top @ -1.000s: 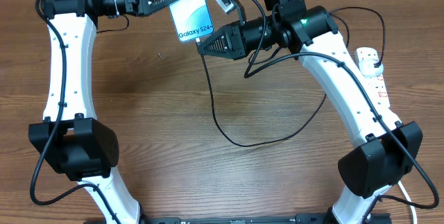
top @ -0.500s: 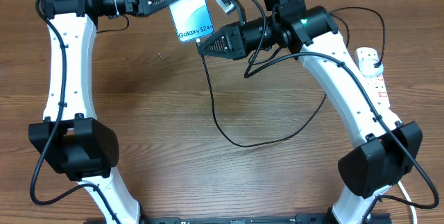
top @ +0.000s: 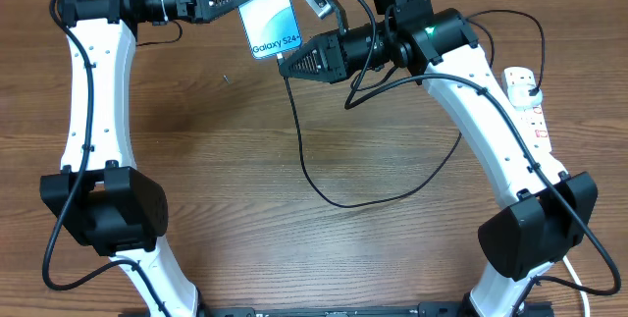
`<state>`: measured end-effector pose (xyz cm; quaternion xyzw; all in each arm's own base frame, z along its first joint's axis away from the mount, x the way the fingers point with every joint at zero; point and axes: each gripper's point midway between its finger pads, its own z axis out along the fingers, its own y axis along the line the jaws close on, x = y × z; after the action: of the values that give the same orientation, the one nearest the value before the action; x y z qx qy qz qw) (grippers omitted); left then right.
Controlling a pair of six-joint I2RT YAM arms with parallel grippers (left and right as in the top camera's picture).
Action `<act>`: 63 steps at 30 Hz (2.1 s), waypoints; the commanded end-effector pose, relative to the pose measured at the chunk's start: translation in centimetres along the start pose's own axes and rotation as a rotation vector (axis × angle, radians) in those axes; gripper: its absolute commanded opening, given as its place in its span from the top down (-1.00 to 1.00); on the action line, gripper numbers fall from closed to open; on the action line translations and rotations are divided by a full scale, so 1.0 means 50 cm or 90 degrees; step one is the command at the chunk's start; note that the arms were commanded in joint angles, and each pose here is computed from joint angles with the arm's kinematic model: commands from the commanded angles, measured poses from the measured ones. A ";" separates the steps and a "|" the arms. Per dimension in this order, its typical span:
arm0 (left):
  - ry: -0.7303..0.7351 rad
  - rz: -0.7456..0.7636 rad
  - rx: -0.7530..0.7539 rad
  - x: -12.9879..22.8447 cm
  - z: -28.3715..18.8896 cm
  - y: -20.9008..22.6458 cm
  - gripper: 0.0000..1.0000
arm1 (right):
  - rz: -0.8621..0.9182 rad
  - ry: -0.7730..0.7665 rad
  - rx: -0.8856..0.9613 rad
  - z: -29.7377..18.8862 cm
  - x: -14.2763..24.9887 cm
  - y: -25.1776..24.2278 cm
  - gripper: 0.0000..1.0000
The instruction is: Plug charger to phone and switch on socket
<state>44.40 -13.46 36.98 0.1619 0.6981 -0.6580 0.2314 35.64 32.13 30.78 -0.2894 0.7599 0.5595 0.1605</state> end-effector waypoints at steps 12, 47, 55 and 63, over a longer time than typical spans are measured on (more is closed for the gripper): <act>0.010 -0.022 0.032 0.002 0.005 -0.026 0.92 | -0.036 -0.037 -0.005 -0.031 -0.036 0.049 0.92; 0.011 -0.044 0.032 0.001 0.005 -0.026 0.92 | 0.014 -0.042 0.017 -0.031 -0.038 0.036 0.92; 0.011 -0.037 0.032 0.000 0.005 -0.026 0.92 | 0.008 -0.039 -0.003 -0.031 -0.039 0.047 0.92; 0.010 -0.024 0.032 -0.003 0.005 -0.027 0.92 | 0.009 -0.039 -0.002 -0.031 -0.038 0.047 0.92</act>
<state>44.68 -13.15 37.10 0.1419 0.7029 -0.6618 0.2184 36.05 32.30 31.16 -0.2532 0.7693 0.5686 0.1437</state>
